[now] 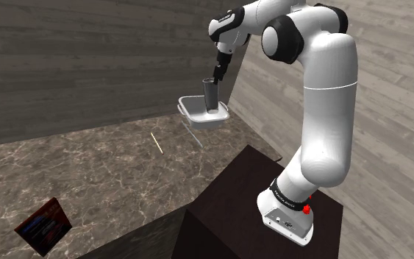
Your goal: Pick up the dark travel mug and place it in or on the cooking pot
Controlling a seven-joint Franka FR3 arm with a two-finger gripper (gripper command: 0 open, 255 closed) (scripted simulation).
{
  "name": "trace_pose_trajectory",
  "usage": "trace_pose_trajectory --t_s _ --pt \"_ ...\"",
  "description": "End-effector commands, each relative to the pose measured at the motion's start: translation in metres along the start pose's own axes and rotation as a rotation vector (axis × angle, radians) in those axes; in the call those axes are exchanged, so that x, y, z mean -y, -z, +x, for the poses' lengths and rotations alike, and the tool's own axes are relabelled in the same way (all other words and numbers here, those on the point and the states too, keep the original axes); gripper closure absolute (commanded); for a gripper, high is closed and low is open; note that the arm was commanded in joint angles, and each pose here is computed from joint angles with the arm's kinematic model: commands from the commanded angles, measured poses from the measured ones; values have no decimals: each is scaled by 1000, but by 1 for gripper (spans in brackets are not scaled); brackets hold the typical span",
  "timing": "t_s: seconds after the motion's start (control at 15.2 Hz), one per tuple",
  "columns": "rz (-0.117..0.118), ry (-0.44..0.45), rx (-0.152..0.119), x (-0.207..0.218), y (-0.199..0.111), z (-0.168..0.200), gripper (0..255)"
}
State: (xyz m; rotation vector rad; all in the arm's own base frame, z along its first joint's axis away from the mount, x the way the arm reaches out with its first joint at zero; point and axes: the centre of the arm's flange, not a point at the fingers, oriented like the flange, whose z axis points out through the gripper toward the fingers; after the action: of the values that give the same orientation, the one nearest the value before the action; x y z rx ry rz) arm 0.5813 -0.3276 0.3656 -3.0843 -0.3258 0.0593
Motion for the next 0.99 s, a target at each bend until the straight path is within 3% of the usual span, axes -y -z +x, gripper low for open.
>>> trace_pose_trajectory --t_s 0.0,0.33,0.59,0.92 --pt "-1 0 -1 0 1 0 0" --pt "-1 0 -1 0 1 0 0" --pt "-1 0 -1 0 51 0 0" --pt "-1 0 -1 0 51 0 0"
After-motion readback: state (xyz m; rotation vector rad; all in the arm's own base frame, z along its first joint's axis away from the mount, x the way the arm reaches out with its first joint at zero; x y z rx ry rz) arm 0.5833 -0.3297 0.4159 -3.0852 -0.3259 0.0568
